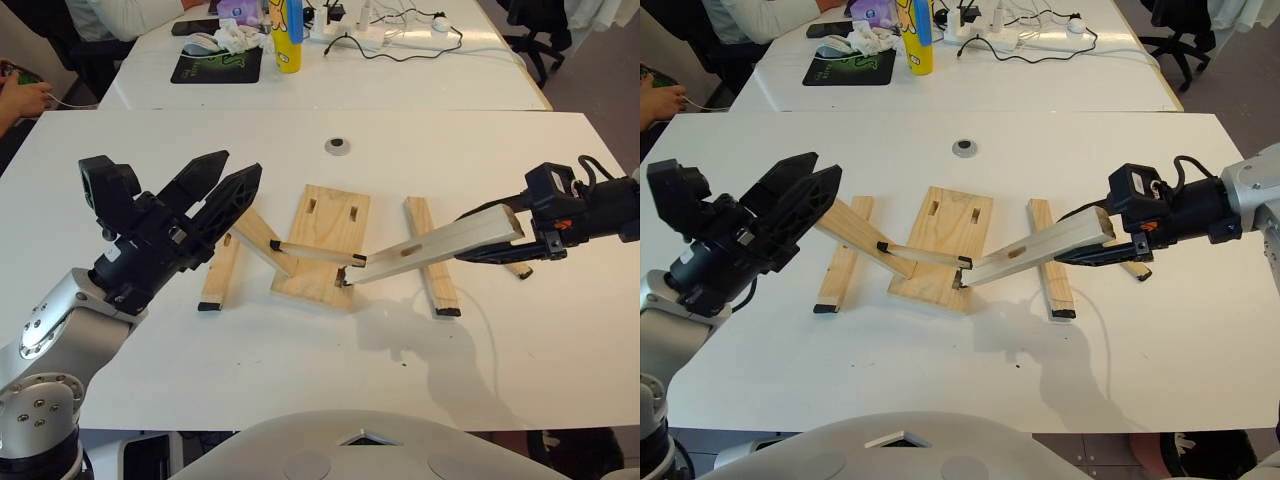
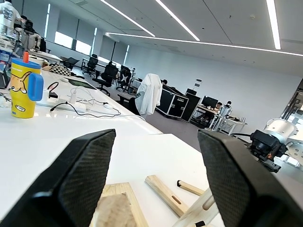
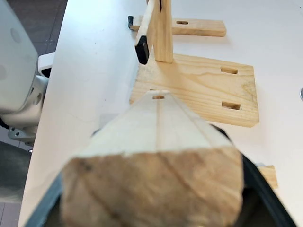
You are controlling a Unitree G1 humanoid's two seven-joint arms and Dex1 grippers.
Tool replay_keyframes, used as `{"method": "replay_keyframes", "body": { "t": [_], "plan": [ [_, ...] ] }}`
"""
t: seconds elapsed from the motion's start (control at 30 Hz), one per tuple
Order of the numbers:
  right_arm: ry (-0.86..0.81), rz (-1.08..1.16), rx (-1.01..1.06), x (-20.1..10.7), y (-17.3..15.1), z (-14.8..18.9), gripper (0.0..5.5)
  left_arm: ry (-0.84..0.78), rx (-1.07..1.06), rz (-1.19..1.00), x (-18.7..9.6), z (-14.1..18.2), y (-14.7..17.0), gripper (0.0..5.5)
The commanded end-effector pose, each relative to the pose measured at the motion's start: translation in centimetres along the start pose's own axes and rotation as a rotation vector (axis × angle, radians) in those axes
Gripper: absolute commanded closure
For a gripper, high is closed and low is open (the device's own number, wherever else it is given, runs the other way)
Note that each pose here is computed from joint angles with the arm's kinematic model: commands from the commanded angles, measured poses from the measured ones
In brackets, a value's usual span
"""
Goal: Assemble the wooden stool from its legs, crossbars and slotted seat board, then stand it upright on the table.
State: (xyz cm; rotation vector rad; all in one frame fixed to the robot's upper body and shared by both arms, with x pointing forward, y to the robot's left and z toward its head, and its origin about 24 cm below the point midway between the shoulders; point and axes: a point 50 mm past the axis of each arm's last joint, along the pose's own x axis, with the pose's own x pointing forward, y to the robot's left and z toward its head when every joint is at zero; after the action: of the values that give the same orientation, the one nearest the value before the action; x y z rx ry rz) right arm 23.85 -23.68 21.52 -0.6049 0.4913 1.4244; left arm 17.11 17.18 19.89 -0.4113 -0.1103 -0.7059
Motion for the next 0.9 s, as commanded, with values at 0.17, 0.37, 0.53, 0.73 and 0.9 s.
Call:
{"method": "replay_keyframes", "body": {
  "t": [0.17, 0.37, 0.53, 0.73, 0.9],
  "plan": [
    [0.073, -0.016, -0.033, 0.1, -1.4, 1.0, 3.44, -0.046, 0.012, 0.06, -0.3, -0.6, -0.5, 2.32],
    [0.007, 0.026, 0.02, -0.4, -1.6, 2.8, 3.44, -0.072, 0.006, 0.078, -0.3, -1.0, -0.9, 2.32],
    [0.02, 0.02, 0.042, -1.2, -1.8, 3.4, 3.44, -0.083, -0.001, 0.083, -0.3, -1.3, -1.2, 2.32],
    [0.066, 0.017, 0.012, -0.6, -2.0, 3.8, 3.44, -0.109, 0.006, 0.113, -0.3, -1.6, -1.3, 2.32],
    [0.077, 0.03, 0.005, -0.4, -1.5, 4.4, 3.44, -0.132, 0.016, 0.137, -0.5, -1.7, -1.3, 2.32]
  ]
}}
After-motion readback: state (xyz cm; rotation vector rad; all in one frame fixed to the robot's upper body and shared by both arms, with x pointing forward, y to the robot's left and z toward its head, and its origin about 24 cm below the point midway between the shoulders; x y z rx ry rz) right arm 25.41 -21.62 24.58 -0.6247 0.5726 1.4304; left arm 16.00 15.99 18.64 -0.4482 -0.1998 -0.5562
